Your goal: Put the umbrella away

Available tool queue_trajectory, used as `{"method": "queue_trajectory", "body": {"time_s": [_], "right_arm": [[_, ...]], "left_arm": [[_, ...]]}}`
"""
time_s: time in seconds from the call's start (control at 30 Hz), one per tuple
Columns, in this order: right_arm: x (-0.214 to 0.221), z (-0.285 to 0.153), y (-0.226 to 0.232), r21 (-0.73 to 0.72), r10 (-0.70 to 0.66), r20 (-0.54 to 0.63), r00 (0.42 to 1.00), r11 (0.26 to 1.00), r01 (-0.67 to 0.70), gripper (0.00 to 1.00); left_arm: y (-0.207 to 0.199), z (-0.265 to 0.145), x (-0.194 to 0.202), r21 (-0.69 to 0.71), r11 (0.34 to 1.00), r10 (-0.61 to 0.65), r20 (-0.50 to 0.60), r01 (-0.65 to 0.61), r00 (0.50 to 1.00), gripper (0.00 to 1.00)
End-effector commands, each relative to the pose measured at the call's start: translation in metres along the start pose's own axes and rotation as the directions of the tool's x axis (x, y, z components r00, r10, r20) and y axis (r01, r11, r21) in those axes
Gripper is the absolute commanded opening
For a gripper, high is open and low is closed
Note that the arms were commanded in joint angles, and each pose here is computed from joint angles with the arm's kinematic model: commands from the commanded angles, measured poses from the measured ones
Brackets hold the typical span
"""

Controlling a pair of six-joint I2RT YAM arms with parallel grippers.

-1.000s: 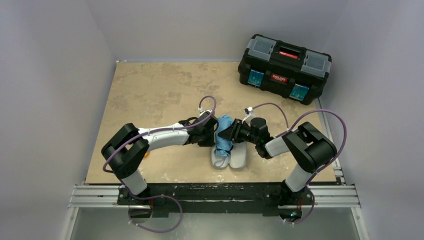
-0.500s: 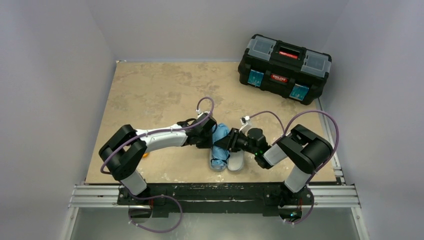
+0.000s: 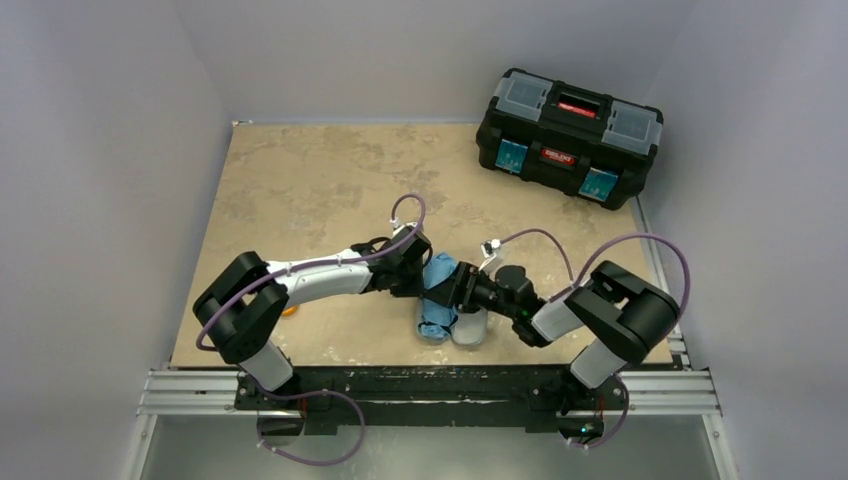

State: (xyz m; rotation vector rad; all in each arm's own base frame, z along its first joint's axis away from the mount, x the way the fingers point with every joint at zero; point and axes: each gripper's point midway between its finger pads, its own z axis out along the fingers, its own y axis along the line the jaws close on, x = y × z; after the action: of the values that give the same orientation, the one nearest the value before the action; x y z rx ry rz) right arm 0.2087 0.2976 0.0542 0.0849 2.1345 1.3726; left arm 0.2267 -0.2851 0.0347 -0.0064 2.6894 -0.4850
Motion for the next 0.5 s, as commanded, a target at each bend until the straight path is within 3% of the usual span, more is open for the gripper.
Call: {"method": "queue_trajectory", "body": {"time_s": [0.0, 0.17, 0.47], "right_arm": [[-0.003, -0.002, -0.007, 0.113, -0.028, -0.024, 0.999, 0.993, 0.031, 0.86], [-0.026, -0.009, 0.000, 0.242, -0.061, -0.012, 0.998, 0.968, 0.062, 0.97], [-0.058, -0.030, 0.026, 0.332, -0.124, 0.022, 0.992, 0.937, 0.109, 0.96]], "left_arm": [[-0.005, -0.007, -0.021, 0.024, 0.999, -0.025, 0.084, 0.023, 0.996, 0.00], [-0.004, -0.006, -0.020, 0.021, 1.000, -0.024, 0.083, 0.022, 0.996, 0.00], [-0.003, -0.004, -0.017, 0.020, 1.000, -0.019, 0.074, 0.018, 0.997, 0.00]]}}
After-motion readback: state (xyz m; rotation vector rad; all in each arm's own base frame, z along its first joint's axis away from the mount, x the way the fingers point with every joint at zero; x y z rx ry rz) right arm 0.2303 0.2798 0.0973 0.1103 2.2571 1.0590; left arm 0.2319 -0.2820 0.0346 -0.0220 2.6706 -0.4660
